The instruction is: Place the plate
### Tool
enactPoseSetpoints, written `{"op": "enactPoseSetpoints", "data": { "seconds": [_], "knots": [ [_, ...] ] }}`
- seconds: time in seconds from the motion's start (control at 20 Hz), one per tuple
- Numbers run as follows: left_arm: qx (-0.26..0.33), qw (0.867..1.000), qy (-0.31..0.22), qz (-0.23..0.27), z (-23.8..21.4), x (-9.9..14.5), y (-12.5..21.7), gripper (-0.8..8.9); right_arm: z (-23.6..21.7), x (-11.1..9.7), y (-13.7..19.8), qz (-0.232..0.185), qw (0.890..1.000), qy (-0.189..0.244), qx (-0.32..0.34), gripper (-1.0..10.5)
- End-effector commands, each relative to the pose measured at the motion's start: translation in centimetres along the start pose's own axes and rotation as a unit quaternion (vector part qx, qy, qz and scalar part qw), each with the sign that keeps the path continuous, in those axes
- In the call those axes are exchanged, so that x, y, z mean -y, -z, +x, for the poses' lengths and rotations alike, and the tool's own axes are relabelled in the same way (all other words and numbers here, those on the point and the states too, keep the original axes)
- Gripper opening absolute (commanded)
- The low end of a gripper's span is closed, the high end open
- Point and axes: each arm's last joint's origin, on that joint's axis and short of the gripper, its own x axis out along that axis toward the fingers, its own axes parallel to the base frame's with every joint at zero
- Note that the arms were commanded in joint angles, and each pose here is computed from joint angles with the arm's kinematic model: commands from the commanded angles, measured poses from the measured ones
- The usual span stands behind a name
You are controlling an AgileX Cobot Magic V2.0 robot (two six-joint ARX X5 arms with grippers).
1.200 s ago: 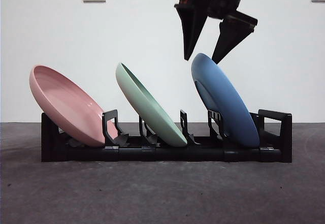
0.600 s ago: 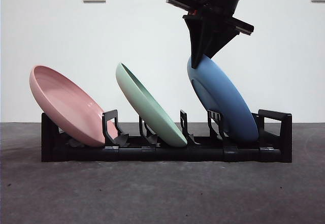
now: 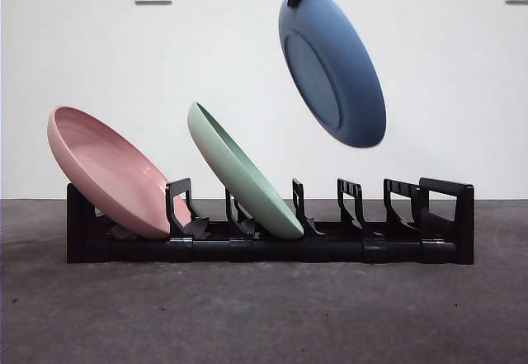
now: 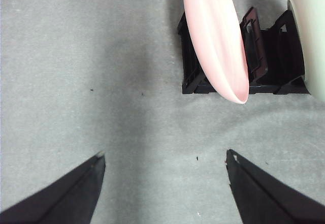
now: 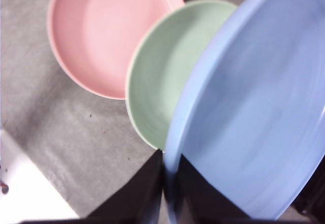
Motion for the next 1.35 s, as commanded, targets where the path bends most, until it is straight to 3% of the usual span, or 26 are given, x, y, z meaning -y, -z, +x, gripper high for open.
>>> {"op": "enactPoseSetpoints", "data": {
  "seconds": [0.05, 0.2, 0.4, 0.6, 0.8, 0.9, 1.15, 1.25, 1.35],
  "knots": [
    [0.012, 1.000, 0.004, 0.003, -0.4, 0.1, -0.5, 3.76, -1.9, -2.0, 0.3, -0.055, 0.998, -0.012, 0.026, 0.2],
    [0.012, 1.000, 0.004, 0.003, -0.4, 0.1, -0.5, 3.76, -4.6, -4.8, 1.6, -0.103, 0.991, -0.013, 0.079, 0.2],
    [0.012, 1.000, 0.004, 0.003, -0.4, 0.1, -0.5, 3.76, -6.7, -7.2, 5.5, -0.159, 0.969, -0.006, 0.189, 0.2],
    [0.012, 1.000, 0.004, 0.003, -0.4, 0.1, -0.5, 3.76, -6.9, -8.2, 11.2, -0.195, 0.942, 0.008, 0.273, 0.2],
    [0.012, 1.000, 0.004, 0.003, -0.4, 0.1, -0.5, 3.76, -5.7, -8.3, 16.9, -0.216, 0.928, 0.027, 0.303, 0.2],
    [0.012, 1.000, 0.004, 0.003, -0.4, 0.1, -0.5, 3.76, -4.6, -8.2, 19.2, -0.226, 0.929, 0.040, 0.290, 0.2],
    [0.009, 1.000, 0.004, 0.003, -0.4, 0.1, -0.4, 3.76, -0.9, -8.8, 23.0, -0.231, 0.958, 0.070, 0.154, 0.2],
    [0.009, 1.000, 0.004, 0.003, -0.4, 0.1, -0.4, 3.76, 0.4, -9.8, 23.7, -0.251, 0.959, 0.068, 0.108, 0.2],
    [0.009, 1.000, 0.004, 0.003, -0.4, 0.1, -0.4, 3.76, 2.0, -10.9, 24.3, -0.283, 0.954, 0.066, 0.071, 0.2]
  ]
}}
